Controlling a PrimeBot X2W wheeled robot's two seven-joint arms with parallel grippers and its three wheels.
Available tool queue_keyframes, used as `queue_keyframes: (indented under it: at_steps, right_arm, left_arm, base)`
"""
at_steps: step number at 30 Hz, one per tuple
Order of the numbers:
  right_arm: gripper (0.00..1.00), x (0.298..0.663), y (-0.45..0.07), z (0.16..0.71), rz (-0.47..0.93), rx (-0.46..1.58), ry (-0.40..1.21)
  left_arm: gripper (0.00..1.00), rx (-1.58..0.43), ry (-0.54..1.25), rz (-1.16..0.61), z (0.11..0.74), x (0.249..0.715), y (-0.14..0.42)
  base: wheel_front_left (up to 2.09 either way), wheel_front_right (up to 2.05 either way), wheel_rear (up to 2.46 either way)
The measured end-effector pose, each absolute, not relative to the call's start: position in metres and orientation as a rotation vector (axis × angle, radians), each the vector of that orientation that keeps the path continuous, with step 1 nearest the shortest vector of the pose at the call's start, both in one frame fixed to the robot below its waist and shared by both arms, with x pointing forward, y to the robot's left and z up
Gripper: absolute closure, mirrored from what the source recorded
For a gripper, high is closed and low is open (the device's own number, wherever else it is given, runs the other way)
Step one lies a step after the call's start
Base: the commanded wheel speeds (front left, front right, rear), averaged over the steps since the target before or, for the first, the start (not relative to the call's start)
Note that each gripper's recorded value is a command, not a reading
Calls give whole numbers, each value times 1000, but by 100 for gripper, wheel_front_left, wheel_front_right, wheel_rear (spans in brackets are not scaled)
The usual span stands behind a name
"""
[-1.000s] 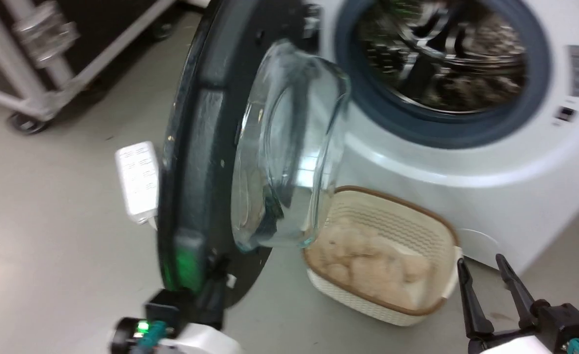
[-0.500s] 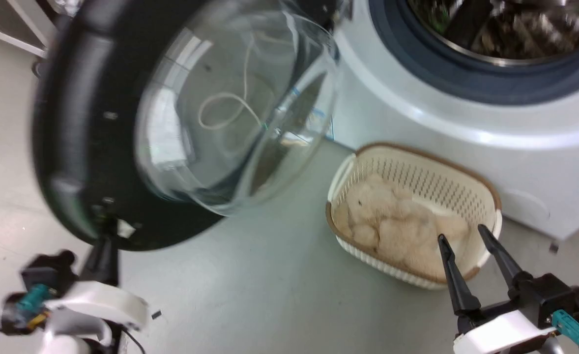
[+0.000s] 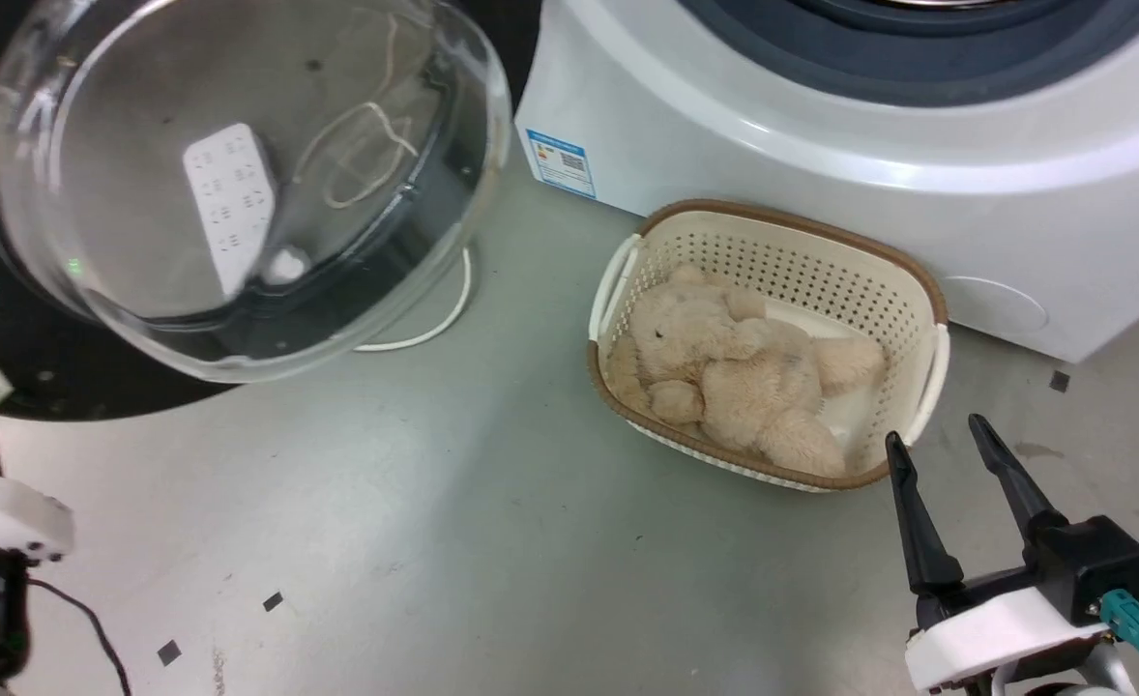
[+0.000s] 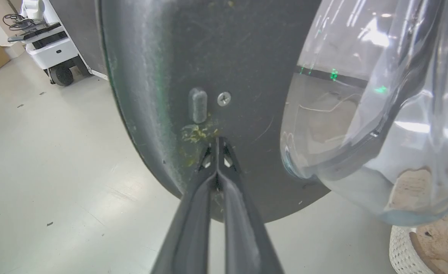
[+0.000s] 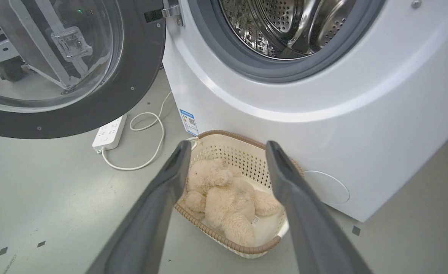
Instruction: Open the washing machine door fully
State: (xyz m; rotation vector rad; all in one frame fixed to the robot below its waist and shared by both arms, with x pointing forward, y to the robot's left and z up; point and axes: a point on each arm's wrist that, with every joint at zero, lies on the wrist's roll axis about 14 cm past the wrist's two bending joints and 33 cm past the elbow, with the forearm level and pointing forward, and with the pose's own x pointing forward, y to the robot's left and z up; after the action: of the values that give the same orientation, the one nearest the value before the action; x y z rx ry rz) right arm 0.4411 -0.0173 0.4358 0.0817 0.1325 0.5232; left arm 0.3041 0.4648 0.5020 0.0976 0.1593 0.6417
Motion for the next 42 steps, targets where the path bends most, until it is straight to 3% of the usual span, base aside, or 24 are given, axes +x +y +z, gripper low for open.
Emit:
queue_keyframes:
  at_steps: [11, 16, 26, 42]
  right_arm:
    - [0, 442, -24, 449, 503, 78, 96]
    - [0, 437, -29, 465, 488, 91, 49]
    - [0, 418, -69, 509, 383, 93, -74]
    - [0, 366, -157, 543, 142, 48, -193]
  left_arm:
    - [100, 116, 126, 611, 506, 315, 470]
    - [100, 134, -8, 553, 541, 326, 453]
    - [100, -8, -303, 442, 594, 319, 370]
    - [100, -98, -214, 46, 559, 348, 206]
  base:
    - [0, 0, 0]
    - [0, 0, 0]
    - [0, 0, 0]
    - [0, 0, 0]
